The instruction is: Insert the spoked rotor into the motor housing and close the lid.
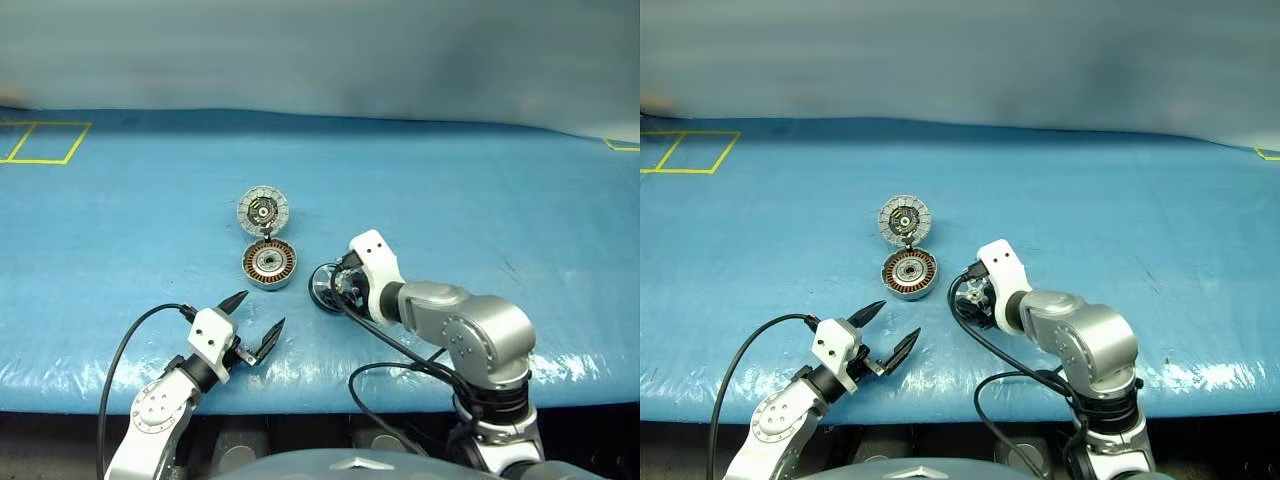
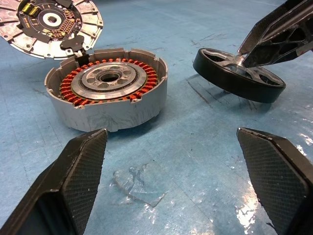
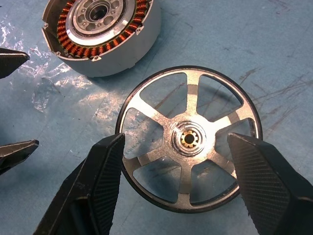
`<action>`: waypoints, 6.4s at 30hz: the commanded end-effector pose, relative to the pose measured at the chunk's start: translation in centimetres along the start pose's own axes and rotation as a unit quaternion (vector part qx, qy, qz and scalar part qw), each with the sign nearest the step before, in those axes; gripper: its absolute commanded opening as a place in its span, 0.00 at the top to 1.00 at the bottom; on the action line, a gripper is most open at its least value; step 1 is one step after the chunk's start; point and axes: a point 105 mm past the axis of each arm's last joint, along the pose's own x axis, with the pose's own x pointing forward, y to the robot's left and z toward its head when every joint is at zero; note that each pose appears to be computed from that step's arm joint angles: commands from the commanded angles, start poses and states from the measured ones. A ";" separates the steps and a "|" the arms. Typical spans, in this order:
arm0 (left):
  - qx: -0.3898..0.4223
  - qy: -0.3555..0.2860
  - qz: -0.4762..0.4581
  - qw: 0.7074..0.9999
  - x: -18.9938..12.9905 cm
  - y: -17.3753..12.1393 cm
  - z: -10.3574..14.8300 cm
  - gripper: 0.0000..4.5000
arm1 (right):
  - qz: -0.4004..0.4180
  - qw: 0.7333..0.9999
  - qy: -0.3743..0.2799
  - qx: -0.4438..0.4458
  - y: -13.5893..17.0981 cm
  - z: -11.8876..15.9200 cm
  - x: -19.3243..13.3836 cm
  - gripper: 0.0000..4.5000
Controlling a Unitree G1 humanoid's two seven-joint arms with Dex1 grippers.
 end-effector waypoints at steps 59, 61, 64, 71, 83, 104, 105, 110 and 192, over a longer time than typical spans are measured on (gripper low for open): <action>0.007 -0.019 0.009 1.000 0.0 -0.1 0.8 0.00 | -0.028 0.998 0.036 -0.034 -0.5 -0.3 1.4 0.68; 0.006 -0.019 0.008 1.000 0.0 -0.2 0.8 0.00 | -0.018 0.999 0.026 -0.044 -0.6 0.3 1.0 0.68; 0.006 -0.019 0.007 1.000 0.0 -0.2 0.8 0.00 | -0.008 0.999 0.010 -0.053 -1.0 1.3 0.0 0.68; 0.008 -0.022 0.005 1.000 0.1 -0.1 0.9 0.00 | 0.031 0.991 -0.027 -0.124 -0.6 4.7 -1.6 0.70; 0.010 -0.023 0.022 0.999 -0.4 0.2 1.0 0.00 | 0.100 0.972 -0.075 -0.200 3.7 10.4 1.9 0.70; 0.010 -0.022 0.043 0.999 -0.9 0.2 0.9 0.00 | 0.171 0.951 -0.025 -0.256 7.0 8.4 4.6 0.70; 0.009 -0.022 0.042 0.999 -0.9 0.2 0.9 0.00 | 0.169 0.951 -0.023 -0.258 6.9 8.3 4.6 0.70; 0.009 -0.024 0.040 0.999 -0.7 0.1 0.9 0.00 | 0.161 0.951 -0.012 -0.265 6.4 7.9 4.9 0.70; -0.344 -0.045 -0.119 0.930 12.1 17.0 11.7 0.45 | -0.013 0.956 -0.289 -0.046 3.4 -1.3 -0.2 1.00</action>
